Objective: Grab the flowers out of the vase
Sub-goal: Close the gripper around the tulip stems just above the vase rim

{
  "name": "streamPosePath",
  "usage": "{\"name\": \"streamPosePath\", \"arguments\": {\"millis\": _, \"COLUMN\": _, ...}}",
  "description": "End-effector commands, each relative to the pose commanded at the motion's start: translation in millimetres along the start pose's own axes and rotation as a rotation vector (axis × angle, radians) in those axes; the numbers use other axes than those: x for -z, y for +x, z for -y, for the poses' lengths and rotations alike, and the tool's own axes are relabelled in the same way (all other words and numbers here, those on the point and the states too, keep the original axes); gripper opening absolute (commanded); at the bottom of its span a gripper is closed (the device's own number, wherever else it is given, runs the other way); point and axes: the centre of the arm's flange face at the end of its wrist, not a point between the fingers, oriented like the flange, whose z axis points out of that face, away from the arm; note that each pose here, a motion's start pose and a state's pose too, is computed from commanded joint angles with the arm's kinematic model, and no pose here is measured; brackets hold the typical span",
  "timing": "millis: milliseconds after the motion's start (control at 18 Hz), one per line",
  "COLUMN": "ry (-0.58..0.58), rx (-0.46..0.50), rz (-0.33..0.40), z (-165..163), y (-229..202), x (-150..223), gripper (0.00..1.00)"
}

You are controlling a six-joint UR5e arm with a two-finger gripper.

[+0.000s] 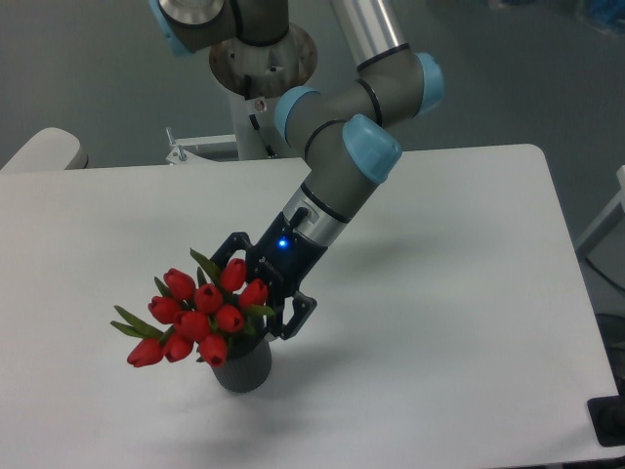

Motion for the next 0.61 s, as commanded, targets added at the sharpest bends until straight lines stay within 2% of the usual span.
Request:
{"name": "streamPosePath", "arguments": {"millis": 278, "ry": 0.003, "rx": -0.013, "rz": 0.001, "z": 3.3, "y": 0.8, "x": -3.1, "gripper": 0.67}}
{"name": "streamPosePath", "arguments": {"millis": 611, "ry": 0.005, "rx": -0.017, "rz": 0.005, "z": 4.7, "y": -0.7, "x": -1.5, "gripper": 0.52}}
